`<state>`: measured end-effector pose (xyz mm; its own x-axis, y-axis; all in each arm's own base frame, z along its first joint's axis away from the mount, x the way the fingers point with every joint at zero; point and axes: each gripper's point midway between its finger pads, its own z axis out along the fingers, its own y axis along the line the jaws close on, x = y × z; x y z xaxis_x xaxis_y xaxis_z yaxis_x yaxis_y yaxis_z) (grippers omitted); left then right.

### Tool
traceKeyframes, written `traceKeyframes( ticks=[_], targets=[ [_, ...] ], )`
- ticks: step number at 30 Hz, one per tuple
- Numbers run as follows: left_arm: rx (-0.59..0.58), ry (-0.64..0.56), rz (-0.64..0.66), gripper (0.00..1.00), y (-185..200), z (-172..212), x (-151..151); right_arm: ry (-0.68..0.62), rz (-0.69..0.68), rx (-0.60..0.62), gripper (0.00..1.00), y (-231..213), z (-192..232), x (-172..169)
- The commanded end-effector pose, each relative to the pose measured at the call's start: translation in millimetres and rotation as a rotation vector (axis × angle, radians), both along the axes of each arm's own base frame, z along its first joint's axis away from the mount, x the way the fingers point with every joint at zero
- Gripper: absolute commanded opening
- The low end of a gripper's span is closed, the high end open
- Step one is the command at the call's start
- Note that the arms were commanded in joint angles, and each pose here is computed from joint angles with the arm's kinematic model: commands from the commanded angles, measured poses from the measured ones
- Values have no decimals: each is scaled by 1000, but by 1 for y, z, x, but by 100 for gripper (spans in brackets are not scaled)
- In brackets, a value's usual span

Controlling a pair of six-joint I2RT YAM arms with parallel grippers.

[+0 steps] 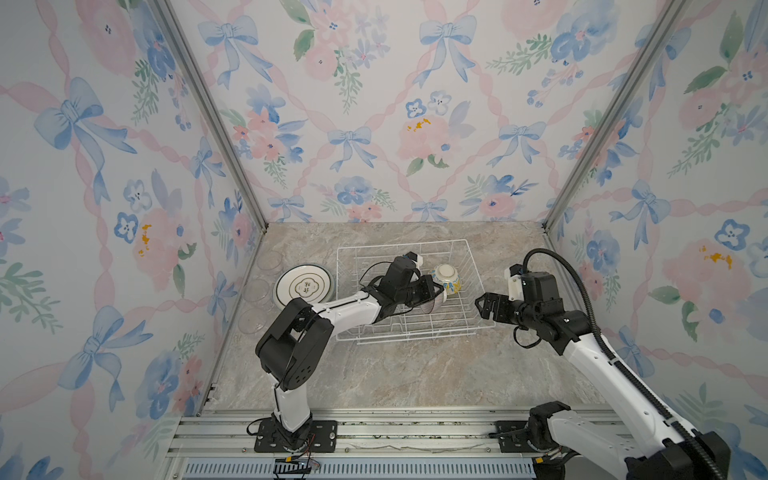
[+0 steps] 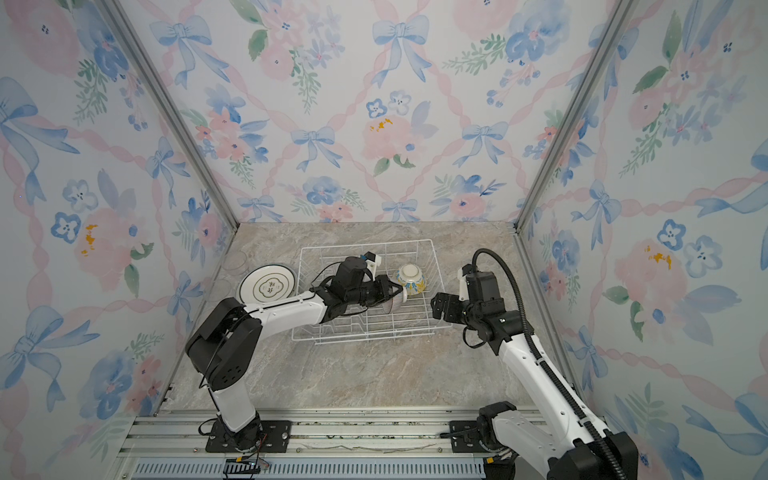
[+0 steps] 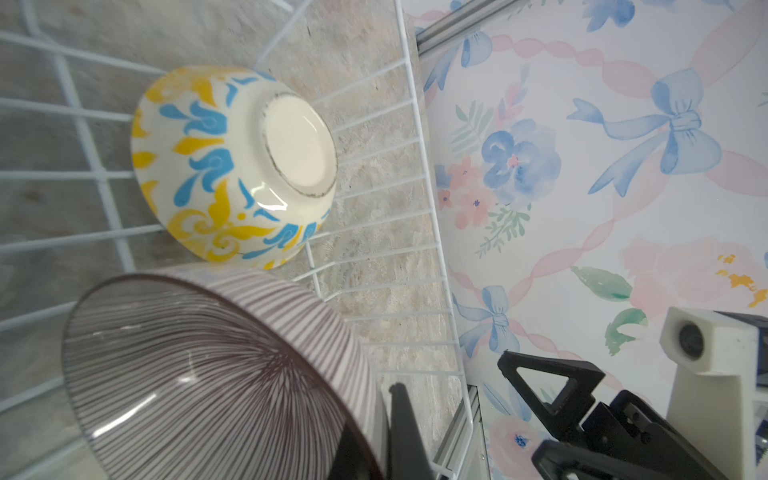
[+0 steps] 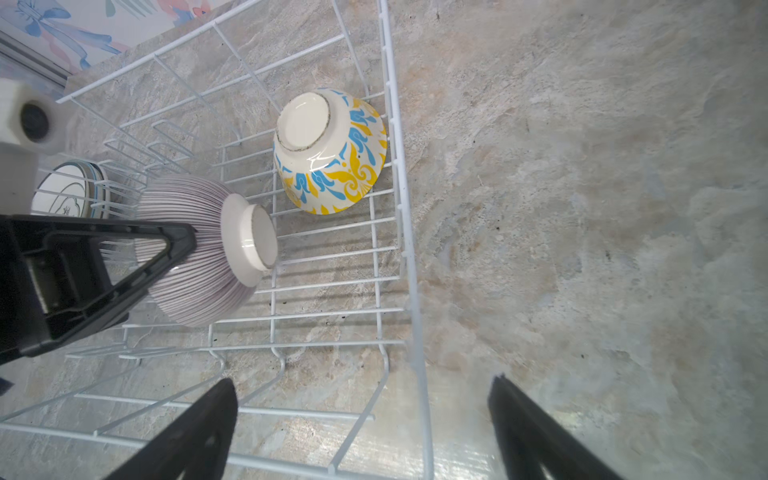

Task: Unload the mixed dishes from the dish rack
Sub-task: 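Lift the purple-striped bowl out of the rack with the left gripper, then carry the bowl past the rack and lower it onto the table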

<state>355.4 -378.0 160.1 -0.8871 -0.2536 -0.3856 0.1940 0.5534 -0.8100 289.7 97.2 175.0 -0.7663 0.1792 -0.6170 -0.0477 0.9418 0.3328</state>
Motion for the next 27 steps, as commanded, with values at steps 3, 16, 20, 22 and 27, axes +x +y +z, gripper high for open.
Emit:
traceKeyframes(
  ticks=[3,16,20,22,27],
  targets=[
    [90,-227,67,0,35,80,10,-28,-17,21,96,0,15,5],
    [304,-304,402,0,198,128,46,-53,-1,36,96,5,27,12],
    [387,-317,533,0,247,131,53,-54,7,36,96,6,27,14],
    [443,-311,585,0,268,127,57,-53,10,31,96,6,26,15],
    [528,-274,685,0,316,115,73,-49,14,20,96,5,21,14]
  ],
)
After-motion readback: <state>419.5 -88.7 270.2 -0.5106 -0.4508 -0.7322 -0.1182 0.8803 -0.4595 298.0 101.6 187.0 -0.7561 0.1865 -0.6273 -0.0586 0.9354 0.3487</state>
